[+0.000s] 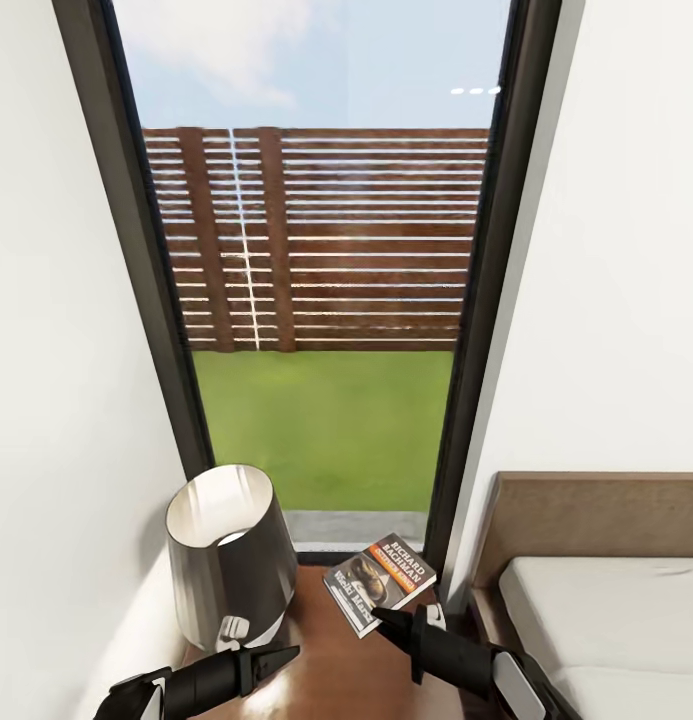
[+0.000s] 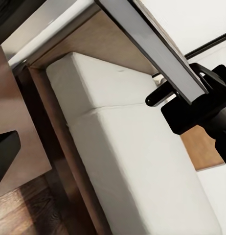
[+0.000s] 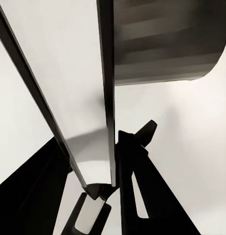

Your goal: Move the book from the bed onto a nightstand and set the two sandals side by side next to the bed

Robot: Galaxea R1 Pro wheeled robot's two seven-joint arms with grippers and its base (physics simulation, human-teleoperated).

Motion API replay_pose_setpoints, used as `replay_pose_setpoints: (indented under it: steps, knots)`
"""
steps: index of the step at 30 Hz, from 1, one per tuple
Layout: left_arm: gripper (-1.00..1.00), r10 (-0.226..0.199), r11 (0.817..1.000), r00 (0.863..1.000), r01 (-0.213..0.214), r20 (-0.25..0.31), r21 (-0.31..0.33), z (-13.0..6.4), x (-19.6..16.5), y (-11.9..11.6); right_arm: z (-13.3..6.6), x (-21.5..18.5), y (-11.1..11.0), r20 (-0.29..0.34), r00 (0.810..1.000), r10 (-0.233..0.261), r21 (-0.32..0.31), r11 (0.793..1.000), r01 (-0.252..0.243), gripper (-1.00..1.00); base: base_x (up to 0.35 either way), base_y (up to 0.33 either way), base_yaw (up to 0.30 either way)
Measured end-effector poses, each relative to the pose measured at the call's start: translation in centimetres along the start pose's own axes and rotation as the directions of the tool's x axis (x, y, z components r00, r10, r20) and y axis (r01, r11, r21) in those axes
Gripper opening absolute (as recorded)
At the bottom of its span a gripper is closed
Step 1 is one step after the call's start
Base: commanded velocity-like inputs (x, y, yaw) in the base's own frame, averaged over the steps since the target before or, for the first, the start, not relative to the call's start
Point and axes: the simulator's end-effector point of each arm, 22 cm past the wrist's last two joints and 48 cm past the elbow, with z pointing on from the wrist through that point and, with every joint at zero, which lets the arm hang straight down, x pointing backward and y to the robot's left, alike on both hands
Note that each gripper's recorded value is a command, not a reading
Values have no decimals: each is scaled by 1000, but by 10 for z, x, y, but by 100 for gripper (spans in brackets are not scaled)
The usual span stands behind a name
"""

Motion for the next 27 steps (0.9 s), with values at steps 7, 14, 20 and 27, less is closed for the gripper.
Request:
replay_pose_setpoints:
  steps: [7, 14, 20, 27]
  knots:
    - [100, -1, 1000, 1000, 1, 0, -1, 2, 4, 8, 2, -2, -8, -1, 1000, 0, 0, 1000, 0, -100, 0, 0, 0]
    - [100, -1, 1000, 1000, 1, 0, -1, 5, 7, 15, 4, -5, -16, -1, 1000, 1, -1, 1000, -1, -100, 0, 0, 0]
    - [100, -1, 1000, 1000, 1, 0, -2, 7, 11, 22, 13, -1, -20, -11, 1000, 7, -14, 1000, -7, -100, 0, 0, 0]
    - [100, 0, 1000, 1000, 0, 0, -2, 10, 15, 31, 16, -3, -28, -11, 1000, 7, -18, 1000, -7, -100, 0, 0, 0]
